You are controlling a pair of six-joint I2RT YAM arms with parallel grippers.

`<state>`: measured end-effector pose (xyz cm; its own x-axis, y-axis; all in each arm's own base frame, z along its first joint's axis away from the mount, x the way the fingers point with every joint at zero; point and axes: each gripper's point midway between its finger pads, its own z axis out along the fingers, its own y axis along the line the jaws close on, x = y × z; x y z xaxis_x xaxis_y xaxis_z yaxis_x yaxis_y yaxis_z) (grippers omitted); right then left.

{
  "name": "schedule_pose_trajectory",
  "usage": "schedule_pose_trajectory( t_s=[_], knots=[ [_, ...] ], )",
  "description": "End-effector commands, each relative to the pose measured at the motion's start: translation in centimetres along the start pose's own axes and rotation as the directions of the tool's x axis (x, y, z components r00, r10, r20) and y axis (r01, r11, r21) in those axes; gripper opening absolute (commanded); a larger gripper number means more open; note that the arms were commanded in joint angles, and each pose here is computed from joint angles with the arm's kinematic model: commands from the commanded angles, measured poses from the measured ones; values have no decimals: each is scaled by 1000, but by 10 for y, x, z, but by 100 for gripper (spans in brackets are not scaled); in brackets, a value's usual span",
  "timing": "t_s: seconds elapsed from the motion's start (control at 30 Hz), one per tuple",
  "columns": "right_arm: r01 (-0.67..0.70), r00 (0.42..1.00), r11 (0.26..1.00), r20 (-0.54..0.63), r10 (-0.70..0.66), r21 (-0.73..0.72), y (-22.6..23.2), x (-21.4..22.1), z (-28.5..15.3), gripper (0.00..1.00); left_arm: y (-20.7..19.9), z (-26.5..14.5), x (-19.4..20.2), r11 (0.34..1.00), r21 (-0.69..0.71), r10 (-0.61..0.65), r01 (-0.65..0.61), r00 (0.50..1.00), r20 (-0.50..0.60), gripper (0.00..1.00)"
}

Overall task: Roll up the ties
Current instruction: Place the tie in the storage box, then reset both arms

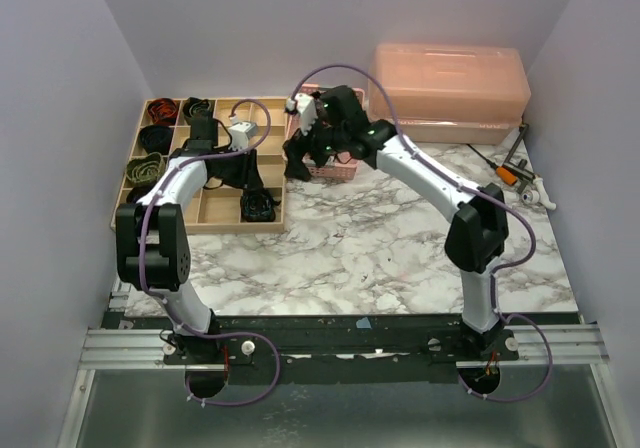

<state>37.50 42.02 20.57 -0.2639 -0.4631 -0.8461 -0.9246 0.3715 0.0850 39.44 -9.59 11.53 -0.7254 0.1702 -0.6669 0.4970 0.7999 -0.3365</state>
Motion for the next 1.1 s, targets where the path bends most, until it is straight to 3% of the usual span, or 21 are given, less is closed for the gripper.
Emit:
schedule_pose_trajectory(
  t_s=[0.0, 0.13, 0.23, 0.27, 0.37, 0.43, 0.6, 0.77, 0.83, 0.93, 1.07],
  knots=[
    [-53, 997, 990, 54, 46, 130, -25, -25, -45, 100, 6, 16, 12, 1000, -17, 15, -16, 997, -71, 32],
    [-47, 998, 977, 45, 39, 208, -53, -14, -73, 100, 5, 20, 25, 1000, 2, -1, 1, 994, -111, 27],
    [-87, 996, 959, 44, 78, 271, -81, -4, -100, 100, 2, 16, 22, 1000, 8, 12, -12, 994, -106, 32],
    [-101, 995, 952, 32, 96, 290, -88, 1, -108, 100, 1, 13, 17, 1000, 7, 21, -20, 995, -94, 38],
    [-144, 988, 929, 3, 152, 342, -112, 21, -139, 100, -3, 1, -9, 998, -13, 54, -55, 998, -32, 68],
    [-181, 981, 903, 4, 195, 389, -128, 34, -163, 100, -6, -12, -29, 996, -32, 80, -79, 997, 16, 97],
    [-242, 962, 836, 6, 274, 492, -151, 66, -224, 100, -16, -47, -78, 990, -87, 119, -111, 988, 94, 98],
    [-320, 926, 752, 23, 376, 576, -163, 98, -266, 100, -29, -96, -119, 973, -169, 197, -156, 945, 262, 98],
    [-364, 909, 732, 47, 415, 577, -162, 109, -277, 100, -25, -114, -129, 965, -245, 170, -97, 940, 296, 98],
    [-415, 872, 689, 46, 487, 594, -162, 141, -287, 100, -15, -135, -121, 948, -309, 157, -74, 954, 255, 98],
    [-524, 788, 607, 69, 612, 598, -161, 188, -305, 100, -15, -143, -96, 961, -273, 118, -51, 965, 233, 98]
  ],
)
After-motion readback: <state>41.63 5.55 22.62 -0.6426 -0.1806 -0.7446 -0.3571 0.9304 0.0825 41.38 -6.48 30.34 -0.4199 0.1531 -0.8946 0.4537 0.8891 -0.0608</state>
